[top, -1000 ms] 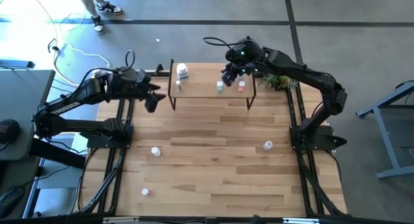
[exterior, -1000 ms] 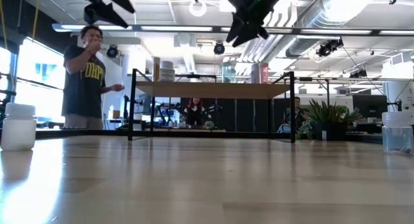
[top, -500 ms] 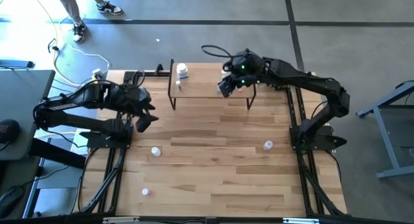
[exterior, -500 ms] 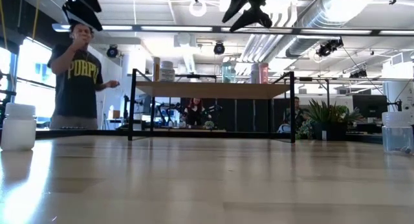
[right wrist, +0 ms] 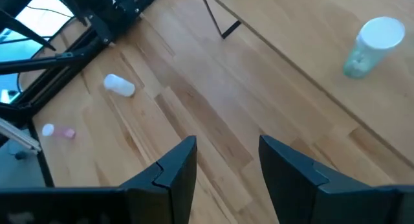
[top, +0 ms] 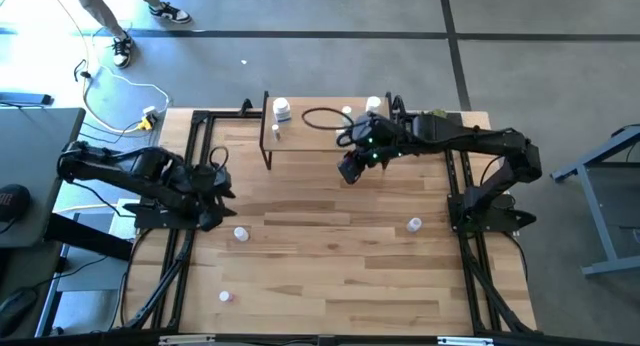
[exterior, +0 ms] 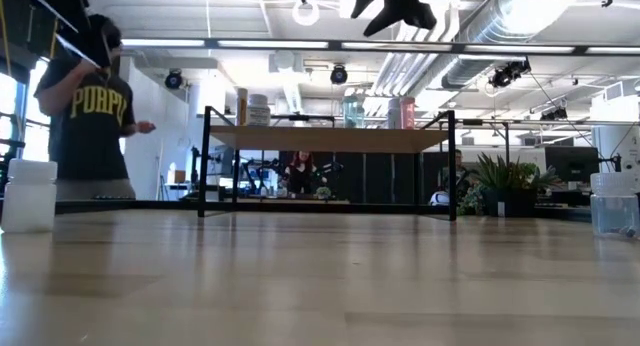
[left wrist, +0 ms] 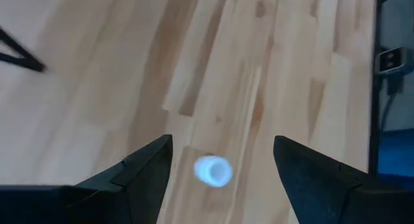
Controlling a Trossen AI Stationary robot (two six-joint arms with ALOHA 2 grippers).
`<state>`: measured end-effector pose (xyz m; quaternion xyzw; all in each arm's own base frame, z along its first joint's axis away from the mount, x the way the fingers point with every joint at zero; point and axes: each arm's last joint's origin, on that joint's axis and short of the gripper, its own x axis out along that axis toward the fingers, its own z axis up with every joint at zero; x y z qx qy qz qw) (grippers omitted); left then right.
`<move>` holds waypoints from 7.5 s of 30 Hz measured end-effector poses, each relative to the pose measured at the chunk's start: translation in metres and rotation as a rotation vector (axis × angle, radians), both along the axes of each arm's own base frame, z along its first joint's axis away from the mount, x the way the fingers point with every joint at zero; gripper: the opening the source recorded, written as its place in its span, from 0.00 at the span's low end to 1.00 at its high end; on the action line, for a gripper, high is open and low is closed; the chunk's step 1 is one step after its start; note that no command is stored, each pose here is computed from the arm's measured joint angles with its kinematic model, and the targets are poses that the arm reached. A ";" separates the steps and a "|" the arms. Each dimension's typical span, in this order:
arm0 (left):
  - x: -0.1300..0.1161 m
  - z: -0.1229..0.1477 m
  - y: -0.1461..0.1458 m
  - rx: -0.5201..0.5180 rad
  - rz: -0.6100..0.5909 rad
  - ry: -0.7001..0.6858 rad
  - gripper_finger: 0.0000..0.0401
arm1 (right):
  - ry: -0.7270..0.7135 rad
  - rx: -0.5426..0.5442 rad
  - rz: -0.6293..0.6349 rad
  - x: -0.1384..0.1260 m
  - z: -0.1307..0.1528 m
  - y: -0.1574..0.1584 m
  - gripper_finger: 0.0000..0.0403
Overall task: Pick and place medicine bottles onto shelf by color
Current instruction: Put the white pill bottle on the shelf
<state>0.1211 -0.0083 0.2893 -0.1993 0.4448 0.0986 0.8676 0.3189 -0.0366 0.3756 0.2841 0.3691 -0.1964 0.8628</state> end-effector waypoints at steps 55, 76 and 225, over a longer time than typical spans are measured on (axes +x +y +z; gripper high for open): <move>0.044 -0.116 -0.051 0.112 -0.042 0.357 0.64 | 0.044 -0.095 -0.023 -0.002 -0.003 0.038 0.39; 0.049 -0.119 -0.057 0.154 -0.534 0.351 0.64 | 0.048 -0.090 -0.029 -0.002 -0.003 0.038 0.39; 0.159 0.024 0.052 0.511 0.275 -0.702 0.33 | -0.411 -0.449 0.628 0.045 0.013 -0.025 0.44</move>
